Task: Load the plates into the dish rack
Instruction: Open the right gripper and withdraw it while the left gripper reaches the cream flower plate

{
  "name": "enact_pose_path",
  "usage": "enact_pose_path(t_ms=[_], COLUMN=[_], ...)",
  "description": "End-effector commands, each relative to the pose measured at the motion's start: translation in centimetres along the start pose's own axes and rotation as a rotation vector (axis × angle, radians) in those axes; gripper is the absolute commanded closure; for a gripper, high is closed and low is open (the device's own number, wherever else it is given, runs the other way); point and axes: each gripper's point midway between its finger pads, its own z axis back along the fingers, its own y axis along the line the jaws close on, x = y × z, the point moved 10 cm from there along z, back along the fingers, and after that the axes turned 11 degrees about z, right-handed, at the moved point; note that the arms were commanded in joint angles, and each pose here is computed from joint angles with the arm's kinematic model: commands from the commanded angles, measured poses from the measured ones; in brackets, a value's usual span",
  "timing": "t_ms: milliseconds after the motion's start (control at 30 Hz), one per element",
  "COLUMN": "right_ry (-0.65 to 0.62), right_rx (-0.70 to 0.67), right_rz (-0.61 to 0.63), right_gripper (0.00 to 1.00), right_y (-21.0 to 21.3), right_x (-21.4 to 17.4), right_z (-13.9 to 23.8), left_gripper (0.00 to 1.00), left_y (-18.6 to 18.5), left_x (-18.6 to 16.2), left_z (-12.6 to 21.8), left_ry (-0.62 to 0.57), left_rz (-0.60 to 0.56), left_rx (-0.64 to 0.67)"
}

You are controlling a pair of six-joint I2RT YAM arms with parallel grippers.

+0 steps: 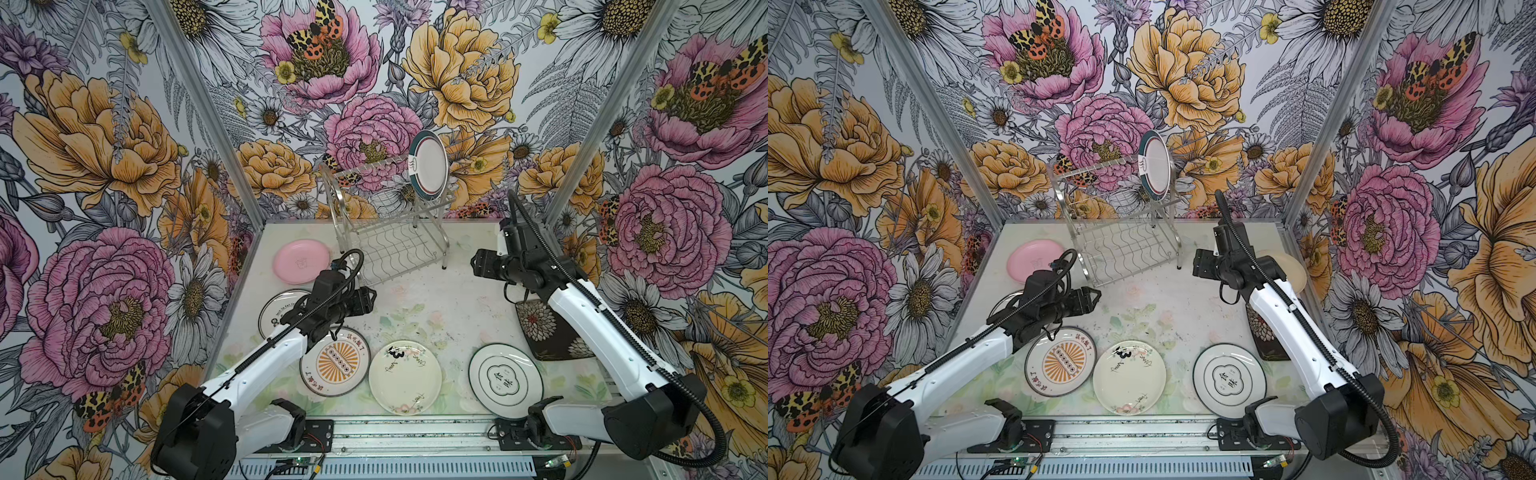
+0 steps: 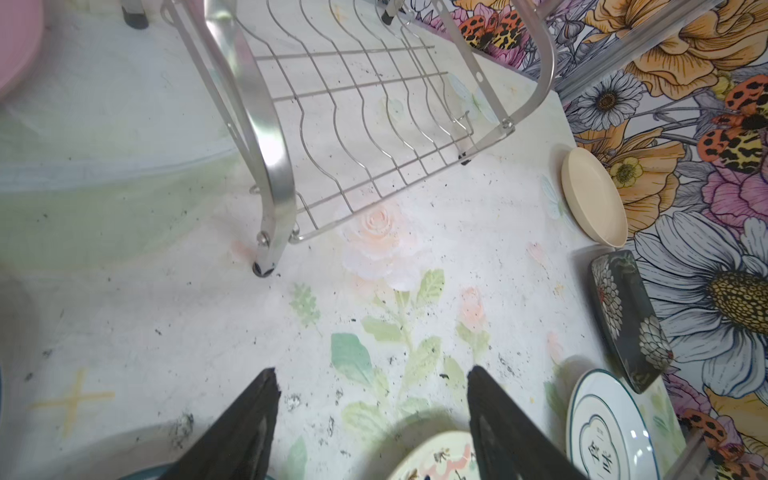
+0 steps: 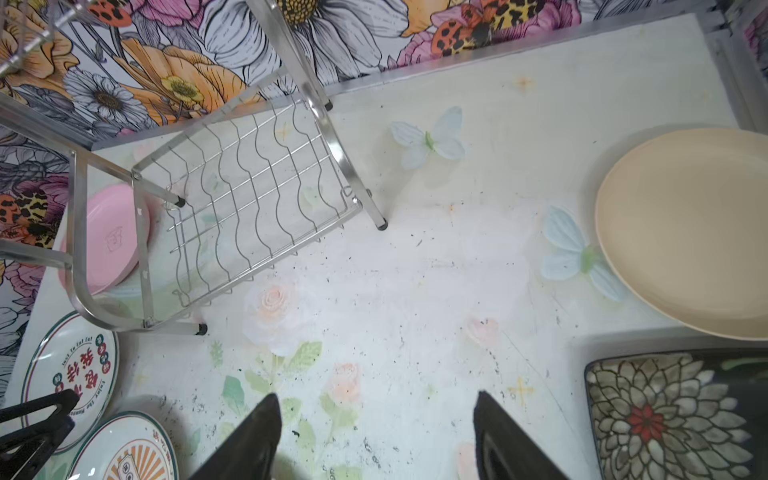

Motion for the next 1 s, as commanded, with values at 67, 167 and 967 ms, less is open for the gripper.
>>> enact_pose_path(t_ms=[67,167,967], right_ry=[0.009,0.032,0.123], right_rx=[0.083,0.107,0.193], right_rz=[-0.012,-0.010,-0.017], right_gripper=[0.25,0.25,0.24], right_y=[0.2,0.2,-0.1], right_x=[-1.2,-1.9,-4.6], right_z=[0.5,0.2,-1.0], left_gripper=[0.25,0.22,0.13], left_y=[0.8,0.5,2.1], left_x=[-4.7,-6.9,-16.4], left_z=[2.6,3.8,4.8], left_ry=[0.134,0.188,0.386], left_rz=[0.127,0.179,0.331], left_rx=[0.095,0.086,0.035])
